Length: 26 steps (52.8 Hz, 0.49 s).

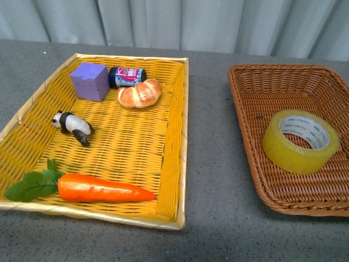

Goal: Move tape to another basket

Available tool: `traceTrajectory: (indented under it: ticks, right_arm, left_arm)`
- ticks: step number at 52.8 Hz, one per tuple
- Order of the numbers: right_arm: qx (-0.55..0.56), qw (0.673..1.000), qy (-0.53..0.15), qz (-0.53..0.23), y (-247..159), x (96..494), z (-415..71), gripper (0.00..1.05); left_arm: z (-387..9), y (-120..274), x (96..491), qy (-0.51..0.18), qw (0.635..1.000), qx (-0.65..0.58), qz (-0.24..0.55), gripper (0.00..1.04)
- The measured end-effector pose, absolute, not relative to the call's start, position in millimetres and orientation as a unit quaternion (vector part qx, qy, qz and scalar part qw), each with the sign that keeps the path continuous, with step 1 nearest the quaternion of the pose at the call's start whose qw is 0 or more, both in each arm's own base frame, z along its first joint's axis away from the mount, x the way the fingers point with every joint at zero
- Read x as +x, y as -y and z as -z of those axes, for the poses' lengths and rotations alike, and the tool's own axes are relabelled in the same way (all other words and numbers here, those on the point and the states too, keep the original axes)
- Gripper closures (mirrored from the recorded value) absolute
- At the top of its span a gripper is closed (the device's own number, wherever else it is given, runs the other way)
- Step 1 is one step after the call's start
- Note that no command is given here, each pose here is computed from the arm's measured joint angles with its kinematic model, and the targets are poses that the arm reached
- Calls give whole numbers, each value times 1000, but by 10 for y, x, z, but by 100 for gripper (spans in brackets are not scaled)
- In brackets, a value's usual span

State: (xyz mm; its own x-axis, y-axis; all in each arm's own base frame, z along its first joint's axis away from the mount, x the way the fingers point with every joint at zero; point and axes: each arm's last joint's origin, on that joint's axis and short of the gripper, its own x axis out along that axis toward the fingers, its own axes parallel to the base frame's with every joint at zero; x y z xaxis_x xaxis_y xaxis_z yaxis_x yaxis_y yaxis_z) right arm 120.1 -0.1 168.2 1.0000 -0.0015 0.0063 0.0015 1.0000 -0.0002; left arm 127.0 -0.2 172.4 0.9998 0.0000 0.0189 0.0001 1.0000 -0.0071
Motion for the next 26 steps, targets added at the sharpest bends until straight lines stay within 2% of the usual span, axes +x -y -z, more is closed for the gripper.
traceTrajectory:
  ticks: [26]
  right_arm:
    - [0, 1000, 4, 1, 0, 1100, -1682, 104]
  left_arm:
    - [-1737, 2, 1137, 12, 1000, -4, 0, 101]
